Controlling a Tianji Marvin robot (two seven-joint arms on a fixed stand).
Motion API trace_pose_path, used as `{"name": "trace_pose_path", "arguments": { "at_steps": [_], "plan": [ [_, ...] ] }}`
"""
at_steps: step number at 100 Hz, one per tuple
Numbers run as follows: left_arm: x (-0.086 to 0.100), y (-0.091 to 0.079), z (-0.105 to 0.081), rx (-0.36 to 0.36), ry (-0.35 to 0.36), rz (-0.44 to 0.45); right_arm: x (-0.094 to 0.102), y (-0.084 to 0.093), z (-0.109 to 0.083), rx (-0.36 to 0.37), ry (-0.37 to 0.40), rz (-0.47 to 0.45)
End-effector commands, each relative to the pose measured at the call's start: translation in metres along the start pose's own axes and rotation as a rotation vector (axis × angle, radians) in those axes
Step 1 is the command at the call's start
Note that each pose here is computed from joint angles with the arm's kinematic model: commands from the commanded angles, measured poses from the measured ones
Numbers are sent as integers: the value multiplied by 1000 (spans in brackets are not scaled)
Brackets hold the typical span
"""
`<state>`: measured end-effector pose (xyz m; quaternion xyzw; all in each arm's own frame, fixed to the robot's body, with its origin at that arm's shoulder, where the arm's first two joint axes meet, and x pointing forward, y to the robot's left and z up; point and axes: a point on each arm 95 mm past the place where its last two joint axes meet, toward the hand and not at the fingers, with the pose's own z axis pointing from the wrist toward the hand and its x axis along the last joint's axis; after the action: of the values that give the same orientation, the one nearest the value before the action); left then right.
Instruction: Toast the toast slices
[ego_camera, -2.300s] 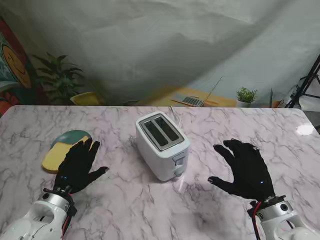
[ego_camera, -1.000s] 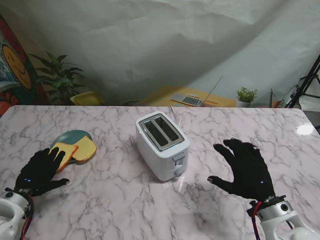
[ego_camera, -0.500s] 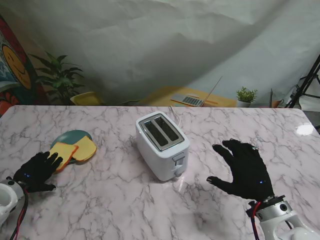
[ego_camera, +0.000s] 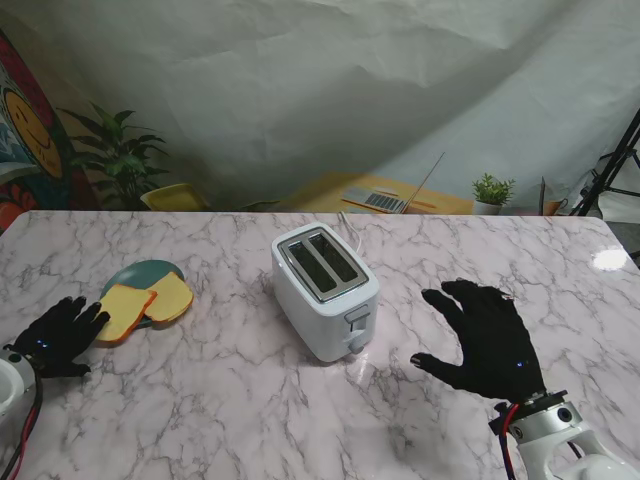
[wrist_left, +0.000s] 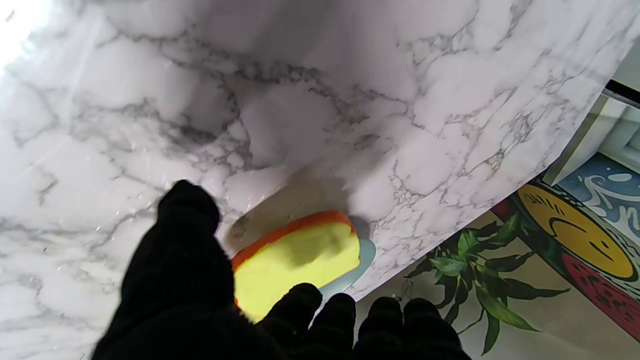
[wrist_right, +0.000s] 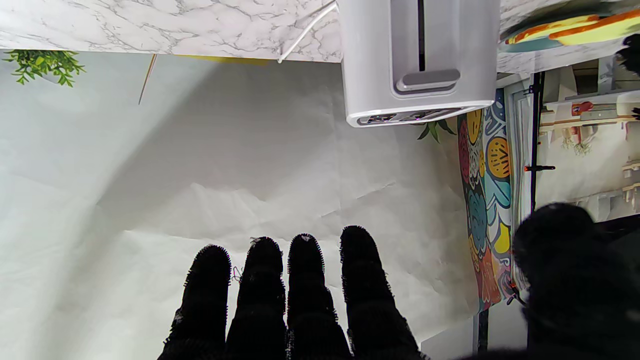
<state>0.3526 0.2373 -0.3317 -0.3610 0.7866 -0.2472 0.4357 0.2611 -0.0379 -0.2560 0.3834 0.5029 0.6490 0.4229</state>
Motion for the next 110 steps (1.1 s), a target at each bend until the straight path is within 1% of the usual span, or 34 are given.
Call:
{"name": "trace_pose_path", "arguments": {
  "at_steps": [1, 17, 36, 53, 71, 110],
  "plan": [
    [-1, 8, 2, -20, -2, 15, 2, 0, -1, 2, 3, 4],
    [0, 15, 9, -10, -19, 9, 2, -1, -1, 4, 3, 4],
    [4, 17, 22, 27, -34, 3, 4, -2, 1, 10, 8, 7],
    [7, 17, 32, 26, -29, -7, 5, -3, 3, 17, 10, 12],
    [5, 20, 42, 22, -21, -13, 6, -4, 3, 14, 14, 18],
    [1, 20, 57, 92, -22, -91, 6, -4, 3, 9, 12, 19]
  ]
}}
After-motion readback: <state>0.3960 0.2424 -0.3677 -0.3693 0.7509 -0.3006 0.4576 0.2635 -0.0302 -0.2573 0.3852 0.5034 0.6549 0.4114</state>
